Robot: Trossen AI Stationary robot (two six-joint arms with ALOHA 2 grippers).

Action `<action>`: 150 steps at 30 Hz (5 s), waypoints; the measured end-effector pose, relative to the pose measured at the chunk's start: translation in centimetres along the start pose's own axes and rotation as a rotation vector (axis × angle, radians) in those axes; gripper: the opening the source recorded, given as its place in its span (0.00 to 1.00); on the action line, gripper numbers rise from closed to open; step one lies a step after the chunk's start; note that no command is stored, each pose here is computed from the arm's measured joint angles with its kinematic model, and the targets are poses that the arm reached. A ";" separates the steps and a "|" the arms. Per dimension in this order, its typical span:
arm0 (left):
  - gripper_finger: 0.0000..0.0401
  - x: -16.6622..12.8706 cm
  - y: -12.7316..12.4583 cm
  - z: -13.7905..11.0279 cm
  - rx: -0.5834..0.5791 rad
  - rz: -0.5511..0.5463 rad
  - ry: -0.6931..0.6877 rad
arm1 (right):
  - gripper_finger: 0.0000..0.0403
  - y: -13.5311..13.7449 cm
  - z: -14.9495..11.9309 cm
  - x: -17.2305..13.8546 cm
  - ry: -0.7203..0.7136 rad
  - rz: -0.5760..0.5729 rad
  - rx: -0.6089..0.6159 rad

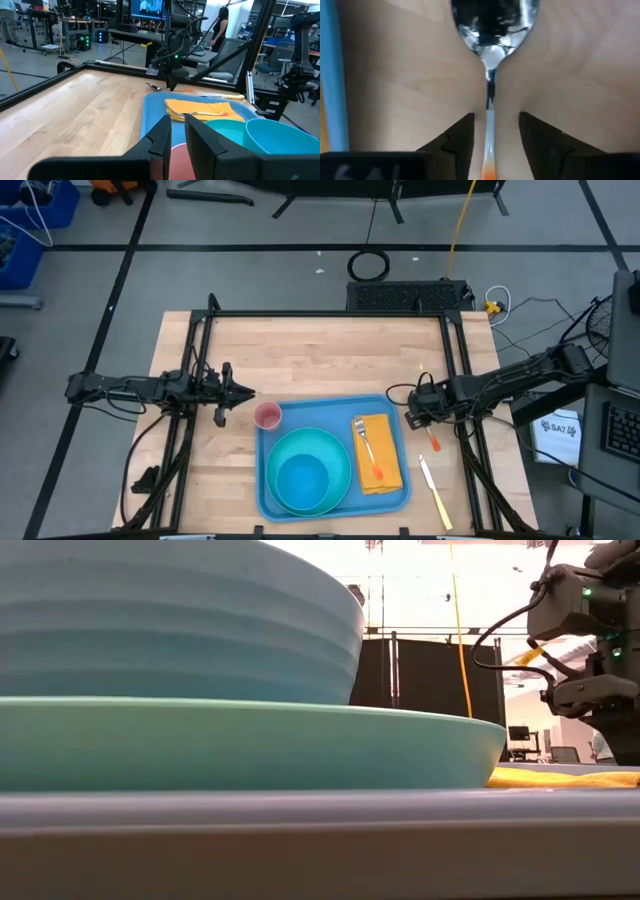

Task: Set up tray
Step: Put the orange spoon on top of the yellow napkin to the right of the orange fork

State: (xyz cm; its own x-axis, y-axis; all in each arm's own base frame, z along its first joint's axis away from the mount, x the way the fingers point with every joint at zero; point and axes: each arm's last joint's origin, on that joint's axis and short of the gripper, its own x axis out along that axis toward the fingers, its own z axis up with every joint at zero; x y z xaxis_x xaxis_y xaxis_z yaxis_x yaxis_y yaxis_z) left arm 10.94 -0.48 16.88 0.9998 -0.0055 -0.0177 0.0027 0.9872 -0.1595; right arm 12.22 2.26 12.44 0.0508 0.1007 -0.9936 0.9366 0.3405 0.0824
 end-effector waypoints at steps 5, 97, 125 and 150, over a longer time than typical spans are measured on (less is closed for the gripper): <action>0.14 0.0 0.0 0.0 0.000 0.001 0.002 | 0.21 -0.3 0.0 0.0 -0.005 -0.028 0.018; 0.14 0.0 0.0 0.0 0.000 0.001 0.001 | 0.00 12.9 -6.6 0.2 -0.339 0.535 0.072; 0.14 0.0 0.0 0.0 0.000 0.001 0.002 | 0.00 13.6 -7.2 0.6 -0.329 0.596 0.067; 0.14 0.0 0.0 0.0 0.000 0.001 0.001 | 0.00 12.7 -7.0 0.9 -0.314 0.496 0.049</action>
State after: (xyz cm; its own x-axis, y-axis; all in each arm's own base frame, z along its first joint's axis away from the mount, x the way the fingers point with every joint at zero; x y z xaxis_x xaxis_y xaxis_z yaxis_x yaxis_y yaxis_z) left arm 10.94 -0.48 16.87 0.9998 -0.0050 -0.0185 0.0019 0.9872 -0.1595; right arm 21.75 13.26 13.16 0.5801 -0.0472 -0.8132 0.7893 0.2795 0.5468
